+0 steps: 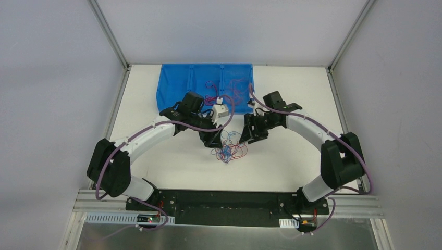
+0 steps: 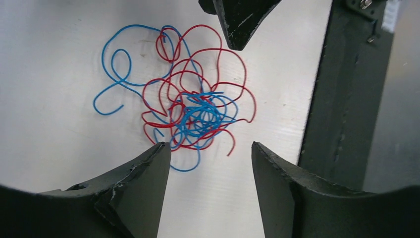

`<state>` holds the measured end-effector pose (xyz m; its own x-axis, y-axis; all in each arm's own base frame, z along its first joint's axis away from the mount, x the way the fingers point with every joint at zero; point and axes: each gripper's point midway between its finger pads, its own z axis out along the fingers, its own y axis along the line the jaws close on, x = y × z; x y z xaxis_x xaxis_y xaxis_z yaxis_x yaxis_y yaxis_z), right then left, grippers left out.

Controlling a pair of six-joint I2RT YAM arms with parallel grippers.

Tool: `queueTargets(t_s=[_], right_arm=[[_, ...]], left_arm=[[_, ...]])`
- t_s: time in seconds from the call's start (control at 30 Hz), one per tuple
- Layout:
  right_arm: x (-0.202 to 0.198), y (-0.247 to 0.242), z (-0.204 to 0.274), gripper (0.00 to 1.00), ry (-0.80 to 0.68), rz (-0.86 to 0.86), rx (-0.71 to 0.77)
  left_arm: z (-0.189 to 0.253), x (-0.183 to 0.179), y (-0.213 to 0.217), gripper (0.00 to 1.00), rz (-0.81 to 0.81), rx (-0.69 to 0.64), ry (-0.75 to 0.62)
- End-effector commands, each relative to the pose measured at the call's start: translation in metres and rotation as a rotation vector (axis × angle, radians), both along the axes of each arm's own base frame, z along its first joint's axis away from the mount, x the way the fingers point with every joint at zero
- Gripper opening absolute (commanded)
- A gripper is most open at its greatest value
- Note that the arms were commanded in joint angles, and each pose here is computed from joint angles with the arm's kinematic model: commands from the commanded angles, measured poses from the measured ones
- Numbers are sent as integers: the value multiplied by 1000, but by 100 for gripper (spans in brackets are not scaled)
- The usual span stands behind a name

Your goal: Untangle the cables

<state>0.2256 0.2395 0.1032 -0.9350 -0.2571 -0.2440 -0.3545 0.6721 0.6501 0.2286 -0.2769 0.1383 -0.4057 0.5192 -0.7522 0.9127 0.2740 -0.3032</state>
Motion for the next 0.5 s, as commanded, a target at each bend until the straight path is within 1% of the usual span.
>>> queueTargets(t_s=[0.0, 0.13, 0.33, 0.47], right_arm=[[3, 0, -17, 58, 50, -22, -61], [12, 6, -27, 57, 64, -35, -88], [21, 20, -38, 55, 85, -59, -131], [17, 23, -57, 52, 82, -43, -202]], left_arm=[[-7, 21, -7, 60, -183, 38, -217], [-25, 16, -11, 57, -312, 78, -253], [-48, 19, -18, 54, -388, 119, -269], [-57, 18, -24, 43, -423, 142, -281]])
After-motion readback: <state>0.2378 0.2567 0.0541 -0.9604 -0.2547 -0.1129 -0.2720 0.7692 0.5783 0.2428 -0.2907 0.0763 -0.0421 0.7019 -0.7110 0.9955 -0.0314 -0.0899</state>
